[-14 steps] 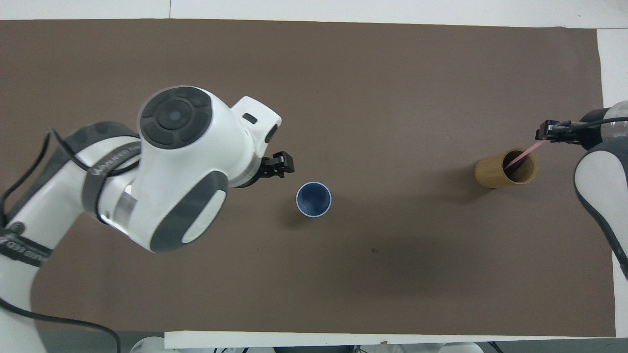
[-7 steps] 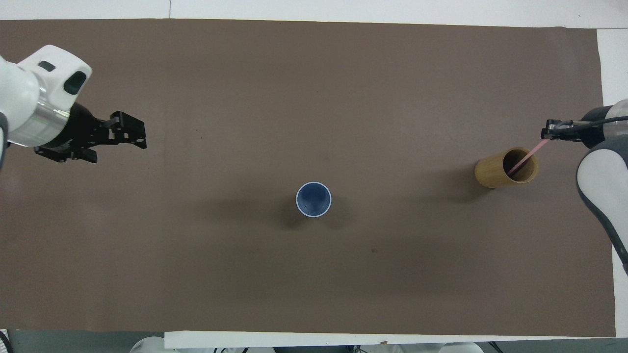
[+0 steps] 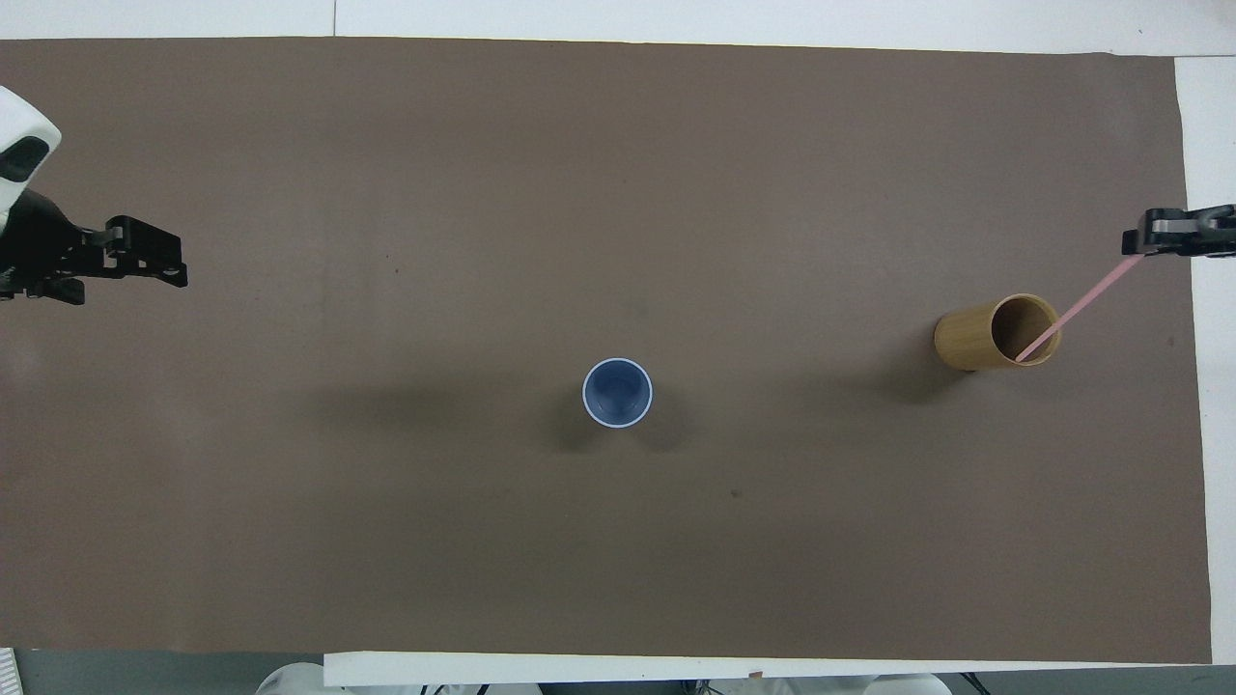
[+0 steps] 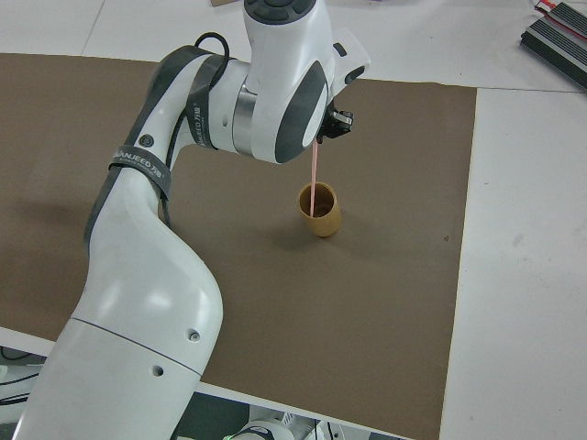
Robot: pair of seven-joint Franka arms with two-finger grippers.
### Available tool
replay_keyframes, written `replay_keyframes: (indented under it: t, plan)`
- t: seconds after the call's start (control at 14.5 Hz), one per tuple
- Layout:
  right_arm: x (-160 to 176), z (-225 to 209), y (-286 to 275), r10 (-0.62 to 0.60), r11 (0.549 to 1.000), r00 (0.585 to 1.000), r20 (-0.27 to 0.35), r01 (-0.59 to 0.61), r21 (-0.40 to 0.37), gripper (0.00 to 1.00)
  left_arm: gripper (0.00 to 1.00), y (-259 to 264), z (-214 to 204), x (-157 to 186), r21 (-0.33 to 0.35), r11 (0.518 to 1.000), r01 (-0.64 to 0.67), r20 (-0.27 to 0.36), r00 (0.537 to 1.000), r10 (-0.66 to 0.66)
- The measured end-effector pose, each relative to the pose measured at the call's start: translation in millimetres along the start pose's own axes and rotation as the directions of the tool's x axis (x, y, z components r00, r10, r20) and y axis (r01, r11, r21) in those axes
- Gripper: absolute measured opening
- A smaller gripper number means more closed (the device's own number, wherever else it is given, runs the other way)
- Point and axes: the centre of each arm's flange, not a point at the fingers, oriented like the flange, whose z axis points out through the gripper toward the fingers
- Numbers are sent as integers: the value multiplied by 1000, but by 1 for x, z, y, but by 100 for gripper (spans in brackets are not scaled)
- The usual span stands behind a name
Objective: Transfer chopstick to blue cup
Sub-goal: 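Withdraw the left gripper while the right gripper lifts the pink stick, then carry the pink stick over the blue cup with the right gripper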
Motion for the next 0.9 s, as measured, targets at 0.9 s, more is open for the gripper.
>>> replay_keyframes:
  t: [0.9]
  plan:
    - [-20, 3, -323, 336, 933, 942, -14, -330, 144, 11, 100, -22, -21, 6, 46, 991, -126, 2, 992, 126]
